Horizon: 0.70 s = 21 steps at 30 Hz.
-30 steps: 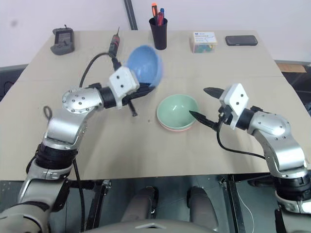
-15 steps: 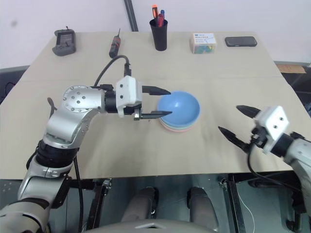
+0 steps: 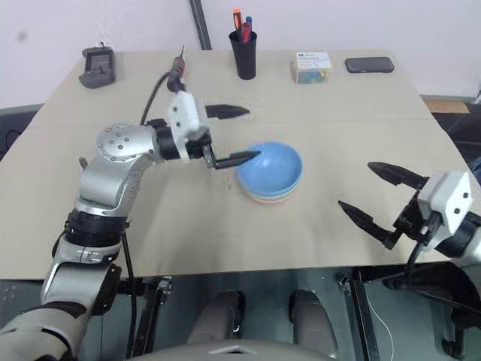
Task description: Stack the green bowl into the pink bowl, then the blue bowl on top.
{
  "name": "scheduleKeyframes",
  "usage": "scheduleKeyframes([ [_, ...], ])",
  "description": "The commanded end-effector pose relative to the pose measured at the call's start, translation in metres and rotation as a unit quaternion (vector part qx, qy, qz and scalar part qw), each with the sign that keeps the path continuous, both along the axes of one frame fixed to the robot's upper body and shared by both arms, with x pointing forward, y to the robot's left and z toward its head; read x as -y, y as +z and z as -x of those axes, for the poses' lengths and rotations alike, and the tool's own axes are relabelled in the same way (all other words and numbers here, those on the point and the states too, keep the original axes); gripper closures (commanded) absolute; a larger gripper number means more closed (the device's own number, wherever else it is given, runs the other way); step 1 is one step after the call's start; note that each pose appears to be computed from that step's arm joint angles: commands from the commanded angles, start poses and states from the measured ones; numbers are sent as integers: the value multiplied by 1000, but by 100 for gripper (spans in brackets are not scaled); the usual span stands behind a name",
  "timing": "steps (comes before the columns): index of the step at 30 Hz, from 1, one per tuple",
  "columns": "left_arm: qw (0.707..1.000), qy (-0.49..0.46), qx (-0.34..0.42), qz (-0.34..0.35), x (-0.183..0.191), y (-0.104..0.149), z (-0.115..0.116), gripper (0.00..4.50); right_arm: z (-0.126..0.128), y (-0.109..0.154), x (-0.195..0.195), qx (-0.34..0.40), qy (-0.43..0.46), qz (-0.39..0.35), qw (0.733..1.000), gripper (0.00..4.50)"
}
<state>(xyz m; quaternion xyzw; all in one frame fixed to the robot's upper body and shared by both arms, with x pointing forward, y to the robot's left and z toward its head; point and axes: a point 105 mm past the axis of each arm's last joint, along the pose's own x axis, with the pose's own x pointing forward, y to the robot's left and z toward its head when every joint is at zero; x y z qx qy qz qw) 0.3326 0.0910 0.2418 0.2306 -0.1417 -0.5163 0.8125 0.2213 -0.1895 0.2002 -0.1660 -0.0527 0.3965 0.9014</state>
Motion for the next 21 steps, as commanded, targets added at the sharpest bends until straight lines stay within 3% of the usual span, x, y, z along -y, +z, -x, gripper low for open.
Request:
scheduleKeyframes([
  [1,998,46,0,39,-27,-4,4,8,-6,2,0,6,19,14,1000,0],
  [12,983,112,-142,25,-86,-73,57,8,-30,-25,35,-65,9,72,995,0],
  [21,971,172,-168,11,-111,-92,76,8,-46,-36,58,-89,-25,74,993,0],
])
